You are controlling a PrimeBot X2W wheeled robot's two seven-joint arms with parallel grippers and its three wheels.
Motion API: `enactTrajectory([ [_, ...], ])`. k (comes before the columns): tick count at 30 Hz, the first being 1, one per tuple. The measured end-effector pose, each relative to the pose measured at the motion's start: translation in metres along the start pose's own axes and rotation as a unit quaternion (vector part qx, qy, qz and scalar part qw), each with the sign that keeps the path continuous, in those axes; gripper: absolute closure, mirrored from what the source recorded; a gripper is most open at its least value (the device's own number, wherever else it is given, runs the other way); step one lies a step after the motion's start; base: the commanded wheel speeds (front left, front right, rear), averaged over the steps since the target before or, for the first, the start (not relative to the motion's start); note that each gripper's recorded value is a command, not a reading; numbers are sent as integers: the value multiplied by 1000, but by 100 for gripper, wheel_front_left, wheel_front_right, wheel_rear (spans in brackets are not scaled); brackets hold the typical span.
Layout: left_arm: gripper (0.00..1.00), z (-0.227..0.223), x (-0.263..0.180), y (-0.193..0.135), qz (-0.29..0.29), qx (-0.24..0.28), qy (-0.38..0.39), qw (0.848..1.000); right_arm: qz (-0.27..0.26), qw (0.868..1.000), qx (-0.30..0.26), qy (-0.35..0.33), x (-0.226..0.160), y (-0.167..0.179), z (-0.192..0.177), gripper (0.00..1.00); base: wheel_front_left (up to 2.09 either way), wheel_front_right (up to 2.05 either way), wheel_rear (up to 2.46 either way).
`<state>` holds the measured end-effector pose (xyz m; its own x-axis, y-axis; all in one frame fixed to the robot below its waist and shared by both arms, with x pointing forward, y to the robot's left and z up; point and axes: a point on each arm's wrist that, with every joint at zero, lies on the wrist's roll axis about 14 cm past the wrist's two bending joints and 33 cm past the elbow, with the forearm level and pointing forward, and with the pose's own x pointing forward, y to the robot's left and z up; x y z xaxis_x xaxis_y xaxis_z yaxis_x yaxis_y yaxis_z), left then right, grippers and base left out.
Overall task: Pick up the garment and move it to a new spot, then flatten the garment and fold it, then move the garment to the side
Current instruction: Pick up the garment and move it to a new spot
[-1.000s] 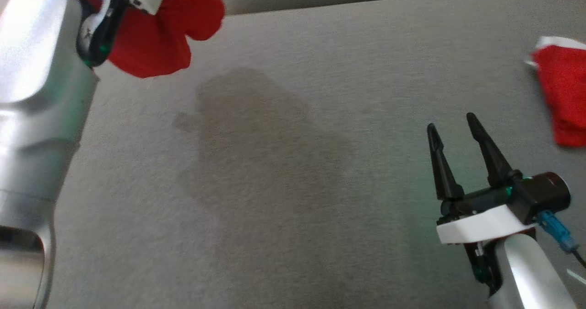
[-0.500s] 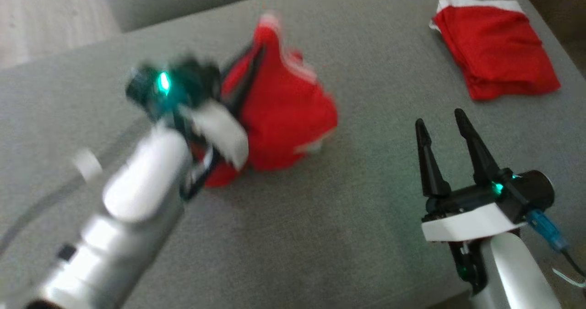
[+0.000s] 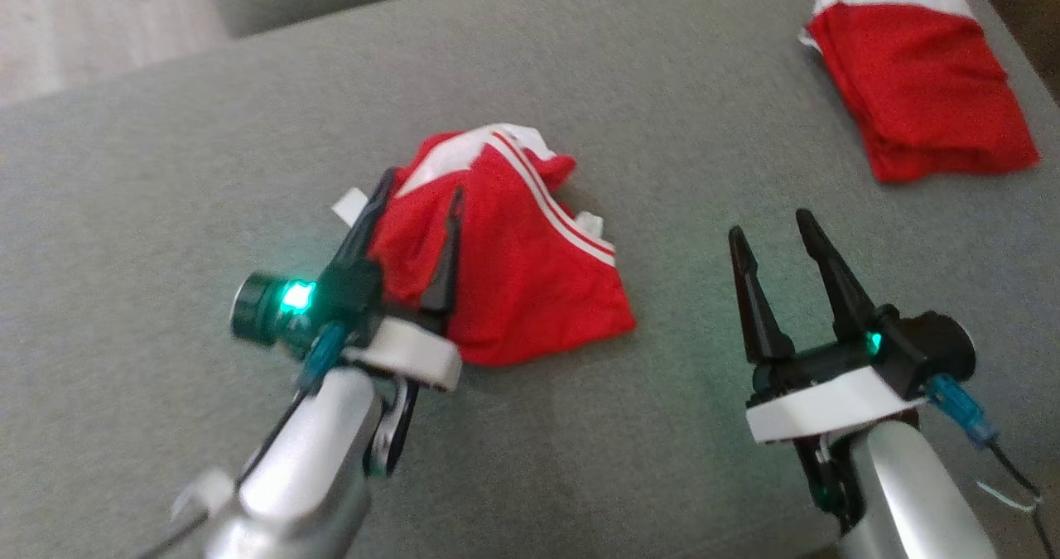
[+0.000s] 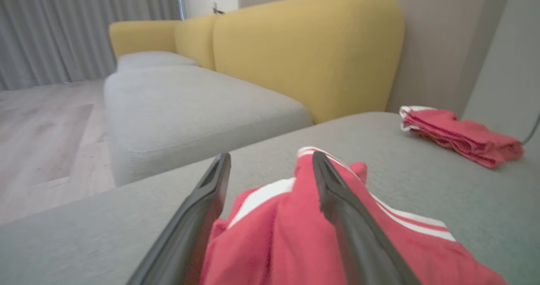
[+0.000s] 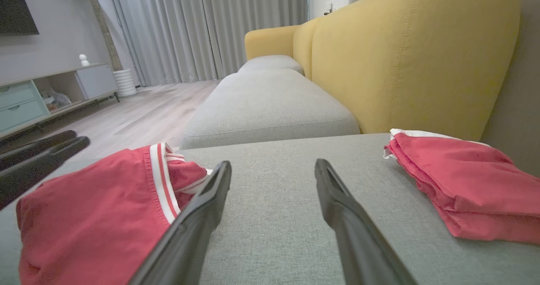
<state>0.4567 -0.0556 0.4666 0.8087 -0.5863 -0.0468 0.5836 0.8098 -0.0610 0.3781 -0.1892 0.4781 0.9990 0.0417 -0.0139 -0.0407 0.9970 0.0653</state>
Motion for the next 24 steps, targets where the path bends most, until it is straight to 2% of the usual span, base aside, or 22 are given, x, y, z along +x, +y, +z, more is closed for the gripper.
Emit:
enactTrajectory([
  [1,0,12,-18,14,41,-13,-20,999,5,1000,6,-1,-2,5,0,0,0,0,0],
  [6,0,10,-82,44,142,-37,-25,989,23,1000,20,-1,-13,19,-1,0,0,0,0],
  [12,0,25,-149,73,234,-27,-55,970,47,998,30,-2,-27,37,-1,0,0,0,0],
  [19,0,26,-214,79,288,-17,-66,955,62,998,33,-3,-41,47,-2,0,0,0,0],
  [24,0,19,-243,80,313,-12,-60,948,76,996,37,-1,-46,58,-4,0,0,0,0],
])
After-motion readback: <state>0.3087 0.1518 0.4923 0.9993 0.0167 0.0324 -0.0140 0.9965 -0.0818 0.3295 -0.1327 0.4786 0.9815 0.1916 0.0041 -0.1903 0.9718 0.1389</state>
